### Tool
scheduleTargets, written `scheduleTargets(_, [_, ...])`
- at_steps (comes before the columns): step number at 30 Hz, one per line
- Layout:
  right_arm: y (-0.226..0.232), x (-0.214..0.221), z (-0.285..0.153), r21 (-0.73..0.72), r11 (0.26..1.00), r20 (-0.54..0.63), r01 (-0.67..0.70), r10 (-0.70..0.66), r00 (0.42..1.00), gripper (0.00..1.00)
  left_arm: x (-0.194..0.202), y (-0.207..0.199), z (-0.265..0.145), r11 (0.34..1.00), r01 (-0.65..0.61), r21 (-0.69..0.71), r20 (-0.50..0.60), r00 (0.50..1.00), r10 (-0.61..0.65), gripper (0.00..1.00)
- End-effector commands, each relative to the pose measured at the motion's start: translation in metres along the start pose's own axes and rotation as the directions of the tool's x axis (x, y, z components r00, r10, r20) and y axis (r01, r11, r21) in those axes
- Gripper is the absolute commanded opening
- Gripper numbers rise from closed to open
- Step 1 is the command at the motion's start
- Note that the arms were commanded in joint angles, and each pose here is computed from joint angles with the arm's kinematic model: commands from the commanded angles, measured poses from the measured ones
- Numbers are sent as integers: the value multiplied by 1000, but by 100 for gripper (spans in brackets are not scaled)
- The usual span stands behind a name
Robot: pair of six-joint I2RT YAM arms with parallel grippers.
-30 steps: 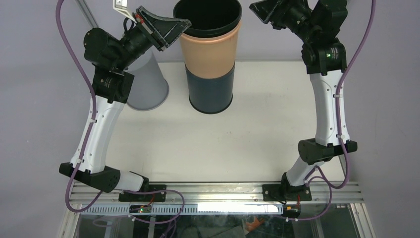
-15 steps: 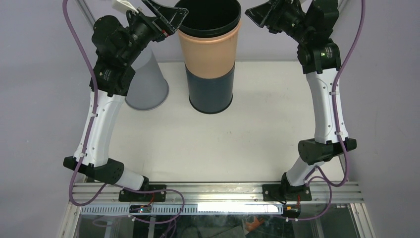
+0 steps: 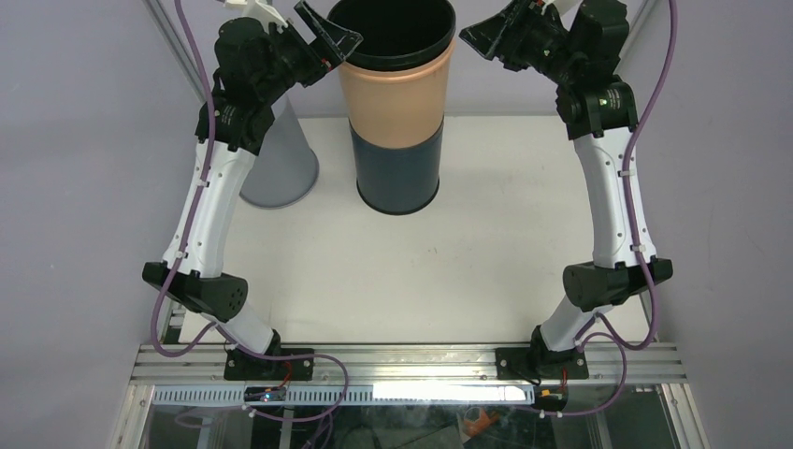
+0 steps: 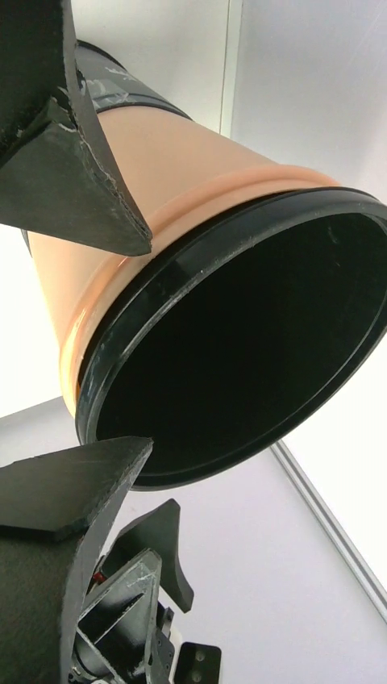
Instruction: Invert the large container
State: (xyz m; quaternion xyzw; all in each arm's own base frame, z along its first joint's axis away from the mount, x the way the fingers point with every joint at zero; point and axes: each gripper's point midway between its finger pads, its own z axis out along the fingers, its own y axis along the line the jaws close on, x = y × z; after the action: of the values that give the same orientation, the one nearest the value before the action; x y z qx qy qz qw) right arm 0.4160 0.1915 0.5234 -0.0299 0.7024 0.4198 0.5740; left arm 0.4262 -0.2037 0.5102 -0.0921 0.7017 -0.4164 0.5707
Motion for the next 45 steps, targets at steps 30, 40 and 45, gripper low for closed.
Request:
scheduleTargets(30, [17,-22,25,-119,991,59,-53,60,996,66,-16,-24,2,991,52,124,12,998,-54,67])
scheduleTargets(40, [-7,-19,54,-90,993,64,-71,77,995,64,-17,-22,2,991,53,125,13,998,-55,66])
scheduleTargets(45, [-5,-20,59,-108,991,74,-78,86,994,59,-16,-20,2,991,52,124,8,999,-53,67])
